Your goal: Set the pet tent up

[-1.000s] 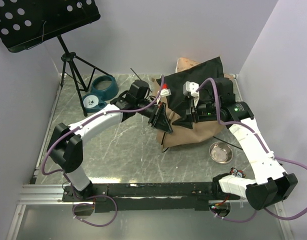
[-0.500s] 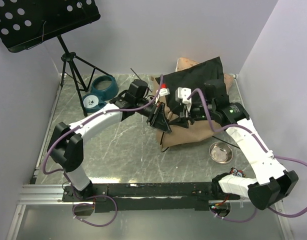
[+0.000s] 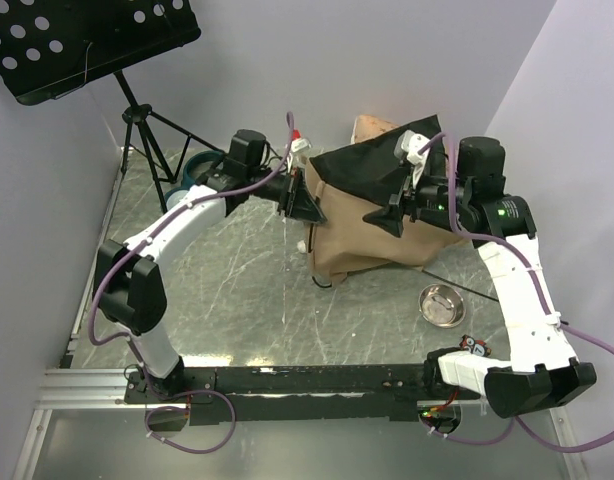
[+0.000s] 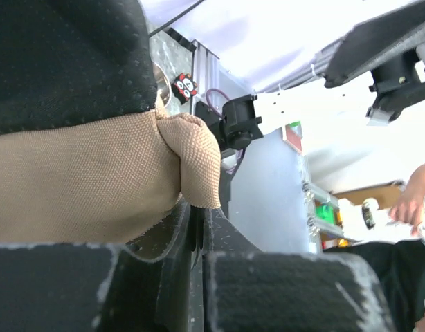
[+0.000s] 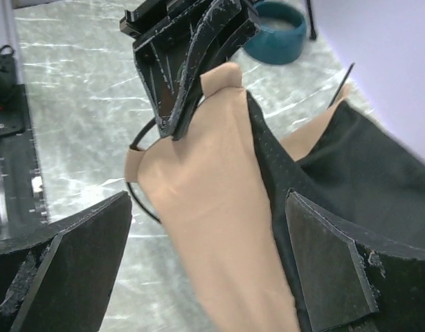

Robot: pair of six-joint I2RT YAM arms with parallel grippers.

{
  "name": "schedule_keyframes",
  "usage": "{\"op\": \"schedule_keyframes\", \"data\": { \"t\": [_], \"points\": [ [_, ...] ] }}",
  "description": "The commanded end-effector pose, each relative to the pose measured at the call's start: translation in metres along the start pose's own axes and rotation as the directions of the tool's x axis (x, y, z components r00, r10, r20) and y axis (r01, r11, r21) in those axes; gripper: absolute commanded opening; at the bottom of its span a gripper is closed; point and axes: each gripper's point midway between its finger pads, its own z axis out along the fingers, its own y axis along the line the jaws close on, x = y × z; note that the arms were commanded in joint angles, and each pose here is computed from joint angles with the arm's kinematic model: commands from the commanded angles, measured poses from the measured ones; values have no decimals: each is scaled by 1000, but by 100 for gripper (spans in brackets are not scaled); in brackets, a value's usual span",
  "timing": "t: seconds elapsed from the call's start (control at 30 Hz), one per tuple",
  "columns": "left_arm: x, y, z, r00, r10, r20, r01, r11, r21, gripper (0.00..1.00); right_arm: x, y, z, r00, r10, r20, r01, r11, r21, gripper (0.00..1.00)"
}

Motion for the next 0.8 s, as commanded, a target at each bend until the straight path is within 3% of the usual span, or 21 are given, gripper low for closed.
{"op": "schedule_keyframes", "data": {
  "t": [0.0,0.27,0.5,0.57,0.6,0.67,0.7,0.77],
  "points": [
    [8,-6,13,998,-61,27,61,998,-18,1,-3,15,-8,997,82,1,-82,996,-17,99],
    [37,-56,62,996,85,-4,-85,996,-5,1,-29,-11,-25,979,193,70,-198,977,77,99],
    [9,-64,83,987,93,132,-90,996,-27,49,-42,-33,-30,965,250,83,-260,956,135,100],
    [5,-72,79,980,181,87,-182,983,2,61,-46,-24,-33,970,231,78,-238,965,112,100],
    [3,-76,71,972,229,51,-230,973,8,75,-46,-18,-35,972,224,70,-230,968,101,100],
    [6,-82,45,959,285,-11,-284,958,40,94,-38,-2,-36,967,250,50,-253,966,58,100],
    [8,-85,32,953,302,-29,-300,953,48,100,-26,10,-33,960,279,30,-280,960,20,100],
    [12,-79,10,943,327,-61,-327,945,10,100,-4,27,-23,954,298,-14,-299,954,-23,100]
  ]
}}
